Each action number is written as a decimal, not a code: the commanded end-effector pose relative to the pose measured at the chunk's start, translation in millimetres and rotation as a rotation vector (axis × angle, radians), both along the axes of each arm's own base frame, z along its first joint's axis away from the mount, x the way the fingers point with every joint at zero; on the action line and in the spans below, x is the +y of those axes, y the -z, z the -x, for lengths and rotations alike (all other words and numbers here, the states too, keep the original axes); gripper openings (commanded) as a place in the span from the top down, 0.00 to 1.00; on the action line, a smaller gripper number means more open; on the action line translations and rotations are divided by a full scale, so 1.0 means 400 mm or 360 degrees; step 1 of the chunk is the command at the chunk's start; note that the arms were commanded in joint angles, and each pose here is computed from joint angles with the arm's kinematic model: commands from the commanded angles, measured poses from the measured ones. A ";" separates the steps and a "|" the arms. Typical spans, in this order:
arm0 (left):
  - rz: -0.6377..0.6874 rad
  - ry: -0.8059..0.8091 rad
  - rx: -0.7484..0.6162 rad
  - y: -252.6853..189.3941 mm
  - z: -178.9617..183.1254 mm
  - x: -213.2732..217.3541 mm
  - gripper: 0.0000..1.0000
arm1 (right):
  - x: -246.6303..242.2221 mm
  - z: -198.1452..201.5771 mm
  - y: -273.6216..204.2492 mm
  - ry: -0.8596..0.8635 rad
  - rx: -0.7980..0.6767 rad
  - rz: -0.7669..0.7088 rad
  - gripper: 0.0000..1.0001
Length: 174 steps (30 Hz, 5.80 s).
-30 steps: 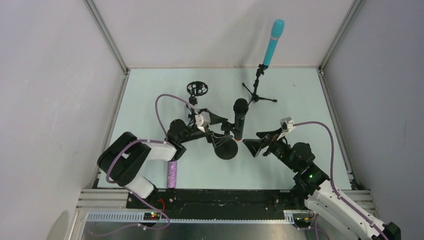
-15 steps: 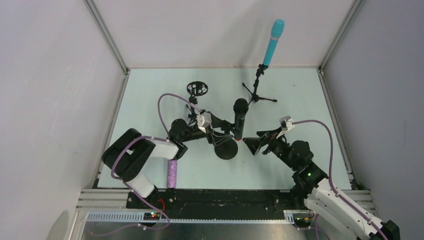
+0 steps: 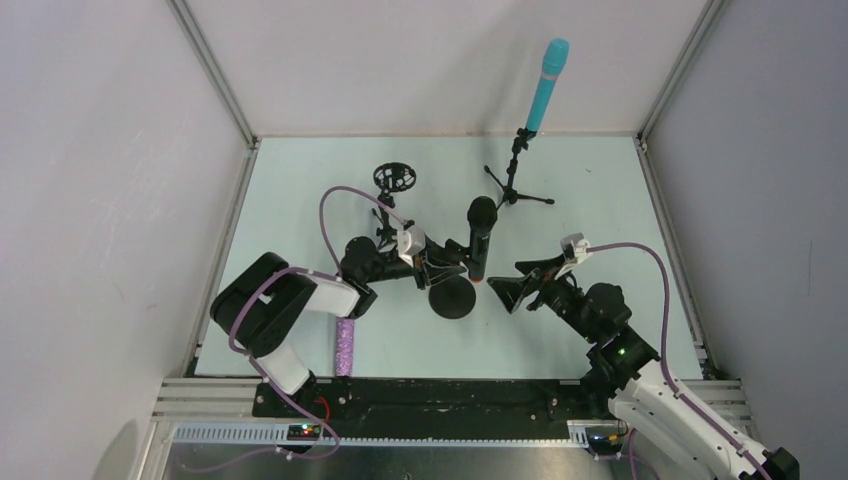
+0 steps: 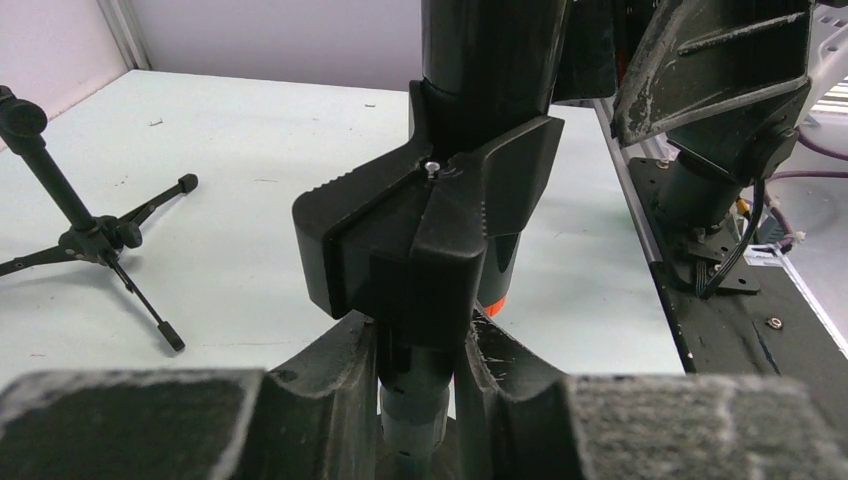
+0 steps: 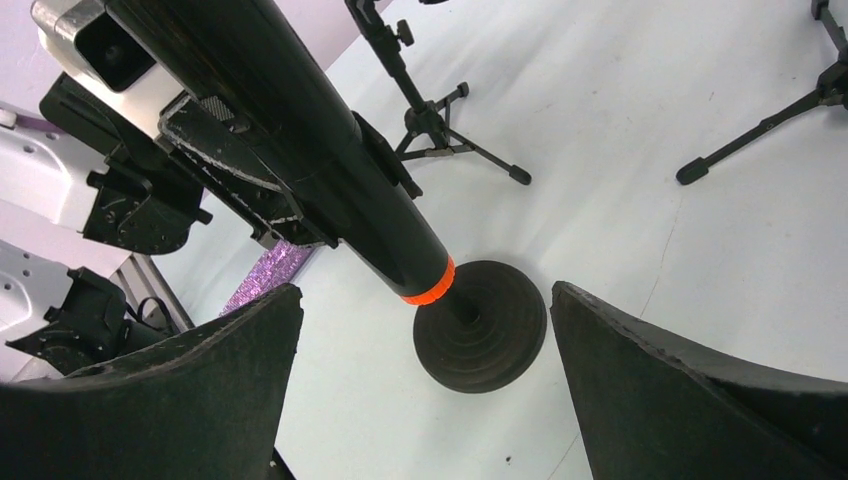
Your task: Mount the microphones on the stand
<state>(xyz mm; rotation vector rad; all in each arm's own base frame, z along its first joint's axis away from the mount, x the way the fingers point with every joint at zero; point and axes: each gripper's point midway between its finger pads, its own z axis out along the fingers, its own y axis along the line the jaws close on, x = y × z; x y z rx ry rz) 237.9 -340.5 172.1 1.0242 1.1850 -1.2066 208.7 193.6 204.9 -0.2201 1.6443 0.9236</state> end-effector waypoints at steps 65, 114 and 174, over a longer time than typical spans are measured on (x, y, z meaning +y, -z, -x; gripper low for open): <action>0.0601 -0.0276 -0.0068 -0.520 0.048 0.050 1.00 | 0.260 -0.067 -0.134 -0.0033 -0.0750 0.0198 0.61; 0.0866 -0.0088 -0.0489 -0.790 0.197 0.131 1.00 | 0.289 -0.039 0.087 -0.0243 -0.0548 0.0465 1.00; 0.0767 0.0006 -0.0228 -0.646 0.171 0.047 1.00 | 0.253 0.004 -0.260 -0.0171 -0.1034 0.0144 0.32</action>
